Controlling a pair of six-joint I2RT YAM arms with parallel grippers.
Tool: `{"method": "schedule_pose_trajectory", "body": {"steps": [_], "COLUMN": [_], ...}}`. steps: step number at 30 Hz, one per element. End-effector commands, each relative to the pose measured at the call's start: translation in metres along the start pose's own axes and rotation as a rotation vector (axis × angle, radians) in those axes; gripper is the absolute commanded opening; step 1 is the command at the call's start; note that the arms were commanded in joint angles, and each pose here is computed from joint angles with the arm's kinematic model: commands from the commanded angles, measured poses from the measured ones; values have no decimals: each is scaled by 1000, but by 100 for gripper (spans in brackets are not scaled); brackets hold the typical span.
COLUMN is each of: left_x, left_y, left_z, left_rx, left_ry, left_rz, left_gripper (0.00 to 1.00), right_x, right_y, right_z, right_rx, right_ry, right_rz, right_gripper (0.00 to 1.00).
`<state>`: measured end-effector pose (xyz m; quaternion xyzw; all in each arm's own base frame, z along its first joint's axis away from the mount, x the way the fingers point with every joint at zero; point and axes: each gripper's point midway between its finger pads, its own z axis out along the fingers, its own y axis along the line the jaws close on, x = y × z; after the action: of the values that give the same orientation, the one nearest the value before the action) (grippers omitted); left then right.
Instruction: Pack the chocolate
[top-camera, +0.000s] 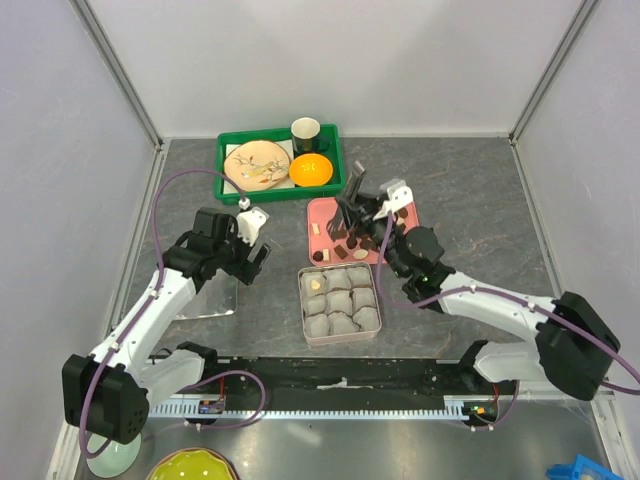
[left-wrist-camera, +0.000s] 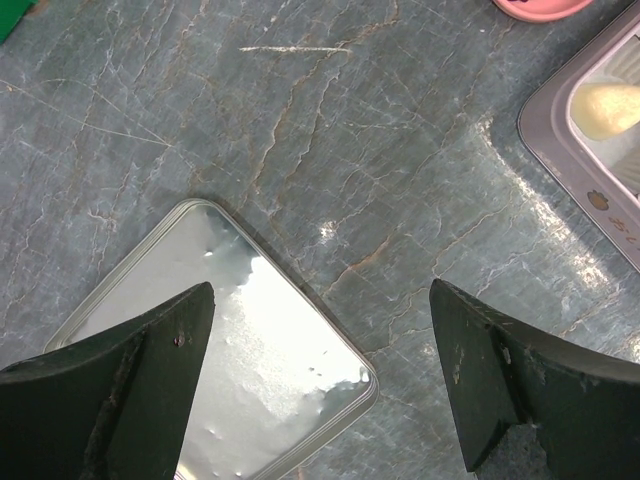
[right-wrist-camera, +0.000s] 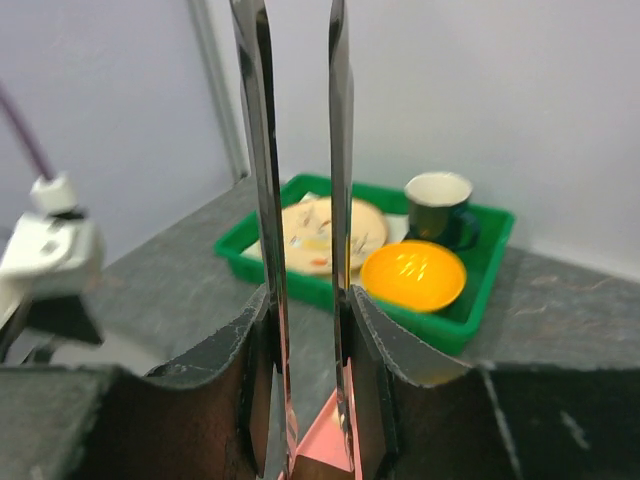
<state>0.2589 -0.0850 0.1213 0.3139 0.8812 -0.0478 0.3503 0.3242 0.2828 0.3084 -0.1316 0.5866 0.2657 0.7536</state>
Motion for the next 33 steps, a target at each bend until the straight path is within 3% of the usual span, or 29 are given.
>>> {"method": "schedule_pose_trajectory", "body": {"steps": [1,8,18,23,25,33], "left_x": [-3,-3,-1,0,2,2], "left_y": [6,5,4,4,4,1], "left_z": [-3,-5,-5,-5,-5,-4], "left_rx": [-32,-29,-24,-23,-23,-9], "left_ry": [-20,-25,-22,-19,-16,-17], "left_rz": [22,19,19,24,24,22], "left_gripper": [95,95,95,95,95,95], "right_x": [14,27,54,60,62,60], "right_y": [29,47,55,55,54,53], "right_z": [-32,-56,-50,-44,-43,-42], "right_rx": [-80,-128,-136,-128,-124,-116], "right_ry": [85,141,159,151,153,144], "right_rz": [21,43,36,22,15,10], "right_gripper": [23,23,28,34,41,45]}}
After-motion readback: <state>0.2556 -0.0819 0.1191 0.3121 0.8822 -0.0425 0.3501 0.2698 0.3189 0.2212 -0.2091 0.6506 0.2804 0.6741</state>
